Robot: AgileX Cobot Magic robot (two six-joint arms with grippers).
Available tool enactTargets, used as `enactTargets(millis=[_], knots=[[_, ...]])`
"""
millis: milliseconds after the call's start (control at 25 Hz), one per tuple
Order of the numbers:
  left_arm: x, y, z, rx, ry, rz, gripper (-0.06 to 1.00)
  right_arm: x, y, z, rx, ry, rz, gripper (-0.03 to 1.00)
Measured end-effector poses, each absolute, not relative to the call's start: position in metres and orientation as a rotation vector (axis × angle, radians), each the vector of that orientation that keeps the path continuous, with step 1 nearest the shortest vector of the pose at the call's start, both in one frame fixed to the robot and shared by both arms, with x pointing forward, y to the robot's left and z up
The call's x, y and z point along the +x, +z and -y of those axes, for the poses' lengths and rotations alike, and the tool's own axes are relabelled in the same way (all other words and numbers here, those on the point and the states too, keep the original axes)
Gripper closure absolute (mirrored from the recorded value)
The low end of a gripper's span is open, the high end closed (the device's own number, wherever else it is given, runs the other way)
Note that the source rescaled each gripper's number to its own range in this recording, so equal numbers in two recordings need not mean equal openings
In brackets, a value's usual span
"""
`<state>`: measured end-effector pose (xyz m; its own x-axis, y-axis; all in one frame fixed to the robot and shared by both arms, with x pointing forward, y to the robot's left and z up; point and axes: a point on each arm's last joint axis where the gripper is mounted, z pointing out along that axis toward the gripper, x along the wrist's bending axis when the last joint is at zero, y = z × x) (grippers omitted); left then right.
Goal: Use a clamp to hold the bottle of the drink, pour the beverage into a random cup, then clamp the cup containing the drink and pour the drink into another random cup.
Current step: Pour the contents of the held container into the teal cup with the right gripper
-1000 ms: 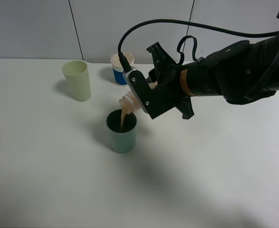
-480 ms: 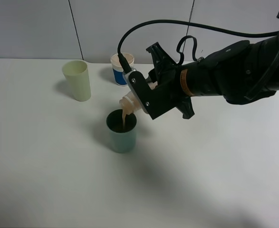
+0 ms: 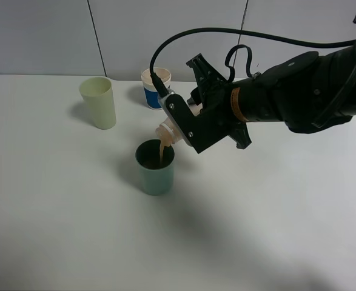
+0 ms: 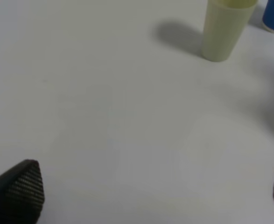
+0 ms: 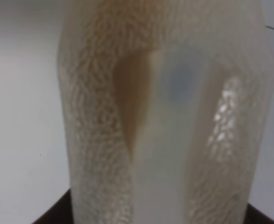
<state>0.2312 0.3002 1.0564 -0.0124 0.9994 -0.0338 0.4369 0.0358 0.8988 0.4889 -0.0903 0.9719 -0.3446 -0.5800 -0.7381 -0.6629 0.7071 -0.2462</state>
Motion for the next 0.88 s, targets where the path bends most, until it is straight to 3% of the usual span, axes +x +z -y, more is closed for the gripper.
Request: enactTargets(millis=[880], knots=[[0.2312,1.0564,-0.3002,1.503,0.937,-1.554,-0.06,0.4889,0.9719,0.0903,-1.017,0.084,-2.009,0.93]])
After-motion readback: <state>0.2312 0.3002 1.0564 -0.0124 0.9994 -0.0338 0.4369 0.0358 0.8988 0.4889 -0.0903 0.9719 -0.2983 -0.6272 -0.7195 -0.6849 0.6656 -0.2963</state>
